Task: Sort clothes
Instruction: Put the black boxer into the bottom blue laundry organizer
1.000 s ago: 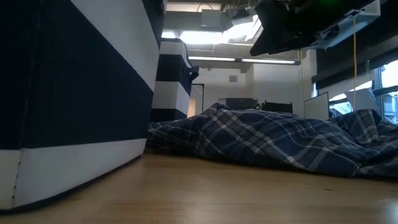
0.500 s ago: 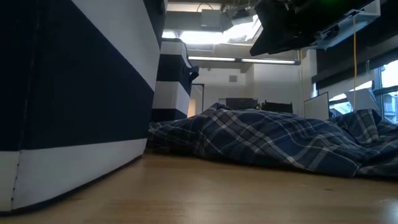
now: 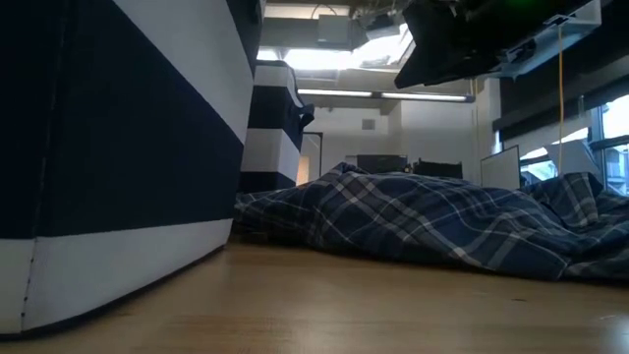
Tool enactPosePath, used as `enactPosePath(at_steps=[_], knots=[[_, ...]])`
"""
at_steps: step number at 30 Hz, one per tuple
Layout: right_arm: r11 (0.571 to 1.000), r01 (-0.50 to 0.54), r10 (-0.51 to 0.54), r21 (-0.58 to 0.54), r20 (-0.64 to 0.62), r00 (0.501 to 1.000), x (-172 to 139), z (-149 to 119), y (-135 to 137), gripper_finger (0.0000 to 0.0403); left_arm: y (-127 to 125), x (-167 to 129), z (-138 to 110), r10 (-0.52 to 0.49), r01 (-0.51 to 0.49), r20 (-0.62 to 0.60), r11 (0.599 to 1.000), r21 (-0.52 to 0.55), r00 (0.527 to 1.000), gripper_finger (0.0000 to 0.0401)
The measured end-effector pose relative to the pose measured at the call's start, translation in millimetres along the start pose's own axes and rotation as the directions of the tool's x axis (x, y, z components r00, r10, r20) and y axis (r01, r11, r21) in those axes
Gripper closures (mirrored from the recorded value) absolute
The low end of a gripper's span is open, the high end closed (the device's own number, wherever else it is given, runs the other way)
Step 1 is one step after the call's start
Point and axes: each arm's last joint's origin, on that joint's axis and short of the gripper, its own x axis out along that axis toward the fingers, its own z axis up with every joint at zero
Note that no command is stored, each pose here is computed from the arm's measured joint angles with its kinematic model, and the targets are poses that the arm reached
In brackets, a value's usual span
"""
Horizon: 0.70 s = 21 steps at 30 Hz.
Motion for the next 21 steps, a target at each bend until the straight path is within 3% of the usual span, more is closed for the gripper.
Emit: enactPosePath(at_steps=[6,11,14,21], knots=[[1.000,0.000,0.000,0.000,0.000,1.000,0,0,0,0.0162,17,-20,8,0.074,-0.068,0.168,0.997,-0.039,0.983,0.0262],[1.000,0.000,0.000,0.001,0.000,1.000,0,0,0,0.0162,25,-32,22,0.208,-0.195,0.335,0.978,-0.074,0.919,0.0262],[1.000,-0.002,0.002,0.009,0.000,1.000,0,0,1,0.0162,22,-28,25,0.256,-0.255,0.388,0.965,-0.056,0.885,0.0262],[1.000,-0.011,0.012,0.025,-0.013,1.000,0,0,2,0.0162,3,0,17,0.247,-0.292,0.470,0.956,0.024,0.848,0.0262]])
